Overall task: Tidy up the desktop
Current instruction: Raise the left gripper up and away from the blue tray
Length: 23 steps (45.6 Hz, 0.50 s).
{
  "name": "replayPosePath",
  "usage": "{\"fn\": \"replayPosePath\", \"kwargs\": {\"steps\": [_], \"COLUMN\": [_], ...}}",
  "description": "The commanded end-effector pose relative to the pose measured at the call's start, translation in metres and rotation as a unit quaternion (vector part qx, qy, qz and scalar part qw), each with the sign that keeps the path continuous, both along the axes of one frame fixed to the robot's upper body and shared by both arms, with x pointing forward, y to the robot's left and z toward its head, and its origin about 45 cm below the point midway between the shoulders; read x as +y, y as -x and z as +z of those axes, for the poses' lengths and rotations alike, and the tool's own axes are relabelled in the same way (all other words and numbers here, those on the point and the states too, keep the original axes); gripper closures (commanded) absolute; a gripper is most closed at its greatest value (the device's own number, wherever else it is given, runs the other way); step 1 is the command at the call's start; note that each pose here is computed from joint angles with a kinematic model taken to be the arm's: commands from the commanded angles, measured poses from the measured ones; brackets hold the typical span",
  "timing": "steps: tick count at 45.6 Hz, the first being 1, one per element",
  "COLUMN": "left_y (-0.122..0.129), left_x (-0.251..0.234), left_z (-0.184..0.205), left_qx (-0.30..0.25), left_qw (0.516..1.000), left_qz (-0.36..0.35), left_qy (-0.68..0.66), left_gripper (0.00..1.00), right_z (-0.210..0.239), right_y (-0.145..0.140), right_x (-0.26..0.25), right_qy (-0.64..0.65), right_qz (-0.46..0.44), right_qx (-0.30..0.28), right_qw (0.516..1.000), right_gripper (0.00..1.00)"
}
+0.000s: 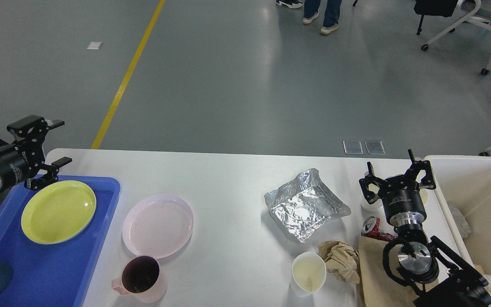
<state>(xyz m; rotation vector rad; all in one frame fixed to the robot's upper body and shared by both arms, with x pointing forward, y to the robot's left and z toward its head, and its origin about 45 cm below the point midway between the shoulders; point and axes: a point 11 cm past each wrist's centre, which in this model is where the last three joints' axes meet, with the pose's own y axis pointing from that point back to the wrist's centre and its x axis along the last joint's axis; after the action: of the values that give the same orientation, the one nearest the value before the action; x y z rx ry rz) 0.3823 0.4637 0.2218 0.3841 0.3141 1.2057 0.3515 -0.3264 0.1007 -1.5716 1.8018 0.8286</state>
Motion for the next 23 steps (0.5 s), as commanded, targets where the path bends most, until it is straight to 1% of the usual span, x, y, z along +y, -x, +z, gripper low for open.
{"fn": "replayPosePath", "kwargs": {"steps": [1,5,9,13,15,21,23], "left_y": [-0.004,-0.005,-0.016,-0.020,-0.023,-0.017,-0.017], "left_x": [0.004,0.002,-0.003,-0.008,-0.016,-0.036,-0.051], "left_z": [0.018,0.031,0.061,0.077,0.082,0.104,0.117], "left_qx": [0.049,0.082,0.088,0.107,0.122,0.168,0.165], "left_qw": [0.990,0.976,0.962,0.943,0.929,0.877,0.864], "left_qz": [-0.068,-0.119,-0.157,-0.187,-0.207,-0.266,-0.288], "left_qy": [-0.110,-0.164,-0.207,-0.253,-0.282,-0.363,-0.379], "left_gripper": [0.03,0.03,0.03,0.03,0.03,0.03,0.03], "right_z": [0.000,0.000,0.000,0.000,0.000,0.000,0.000], "right_y": [0.000,0.000,0.000,0.000,0.000,0.000,0.000], "right_x": [0.000,0.000,0.000,0.000,0.000,0.000,0.000], "right_qy": [0.000,0.000,0.000,0.001,0.000,0.000,0.000], "right_qz": [0.000,0.000,0.000,0.000,0.000,0.000,0.000], "right_qx": [0.000,0.000,0.000,0.000,0.000,0.000,-0.001], "right_qw": [1.000,1.000,1.000,1.000,1.000,1.000,1.000], "right_gripper": [0.00,0.00,0.00,0.00,0.00,0.00,0.00]}}
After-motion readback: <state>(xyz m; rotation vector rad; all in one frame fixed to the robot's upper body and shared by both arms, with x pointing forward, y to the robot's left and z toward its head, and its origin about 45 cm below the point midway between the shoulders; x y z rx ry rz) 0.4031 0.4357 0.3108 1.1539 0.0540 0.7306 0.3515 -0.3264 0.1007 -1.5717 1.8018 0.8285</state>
